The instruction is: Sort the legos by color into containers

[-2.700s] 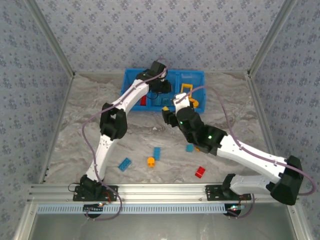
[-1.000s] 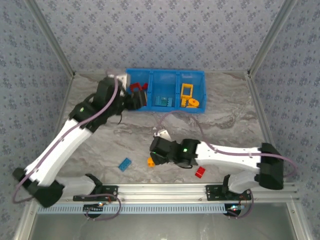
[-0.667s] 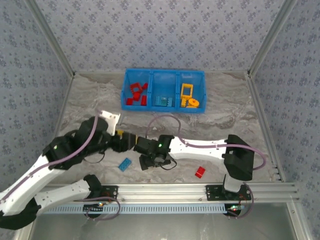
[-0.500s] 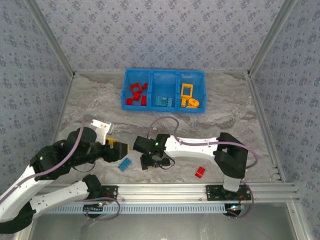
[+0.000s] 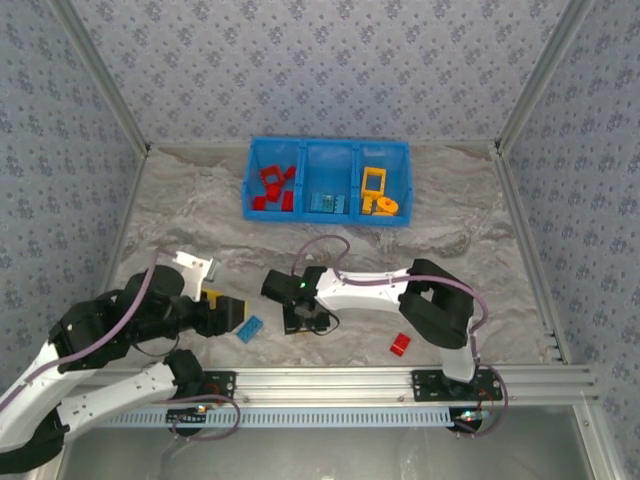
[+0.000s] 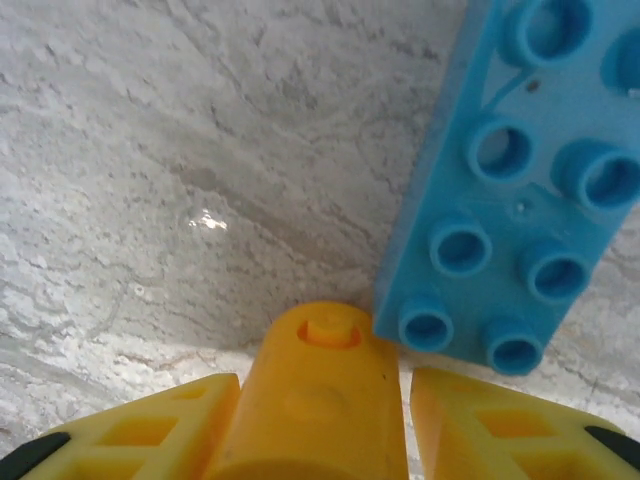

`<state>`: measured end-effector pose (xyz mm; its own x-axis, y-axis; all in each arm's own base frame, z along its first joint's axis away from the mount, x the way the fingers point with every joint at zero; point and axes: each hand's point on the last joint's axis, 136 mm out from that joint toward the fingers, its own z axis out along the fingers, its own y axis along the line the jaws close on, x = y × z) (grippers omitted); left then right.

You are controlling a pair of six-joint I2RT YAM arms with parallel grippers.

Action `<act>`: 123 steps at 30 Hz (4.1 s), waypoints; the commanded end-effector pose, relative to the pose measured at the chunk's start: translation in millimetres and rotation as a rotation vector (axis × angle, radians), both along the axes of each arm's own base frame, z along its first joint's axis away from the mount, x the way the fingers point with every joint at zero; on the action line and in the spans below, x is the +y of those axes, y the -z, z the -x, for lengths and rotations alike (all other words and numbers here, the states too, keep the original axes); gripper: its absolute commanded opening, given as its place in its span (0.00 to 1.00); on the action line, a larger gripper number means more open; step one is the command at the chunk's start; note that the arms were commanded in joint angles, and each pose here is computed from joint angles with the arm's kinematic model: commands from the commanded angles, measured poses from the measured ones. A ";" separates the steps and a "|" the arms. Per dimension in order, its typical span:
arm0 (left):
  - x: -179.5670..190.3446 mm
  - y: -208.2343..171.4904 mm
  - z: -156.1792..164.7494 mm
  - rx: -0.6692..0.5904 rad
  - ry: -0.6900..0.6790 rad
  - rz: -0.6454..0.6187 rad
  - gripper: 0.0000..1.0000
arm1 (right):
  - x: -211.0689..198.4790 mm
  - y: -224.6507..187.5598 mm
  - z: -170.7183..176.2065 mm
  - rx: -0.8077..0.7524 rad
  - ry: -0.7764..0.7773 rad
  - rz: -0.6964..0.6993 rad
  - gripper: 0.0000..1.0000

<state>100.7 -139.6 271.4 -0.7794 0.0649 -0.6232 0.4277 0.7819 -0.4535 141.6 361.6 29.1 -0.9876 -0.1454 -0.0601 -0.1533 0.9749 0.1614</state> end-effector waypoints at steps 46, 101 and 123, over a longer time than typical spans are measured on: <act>-246.8 -101.6 -155.6 -0.303 0.075 0.121 0.68 | -244.3 -90.4 -390.7 -0.532 0.387 0.512 0.24; -302.1 91.5 -119.4 0.059 0.379 -0.167 0.65 | -237.2 -311.8 10.2 -0.702 -0.044 -0.548 0.44; -345.4 189.3 11.8 0.082 0.493 -0.616 0.71 | -240.0 -367.7 75.2 -0.607 -0.091 -0.711 0.49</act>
<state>80.9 -492.3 85.5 -0.5877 0.7369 -0.3340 0.8040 0.5783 -0.1388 75.6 129.9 411.3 -0.6752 0.0583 -0.7353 -0.5525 0.6205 0.5565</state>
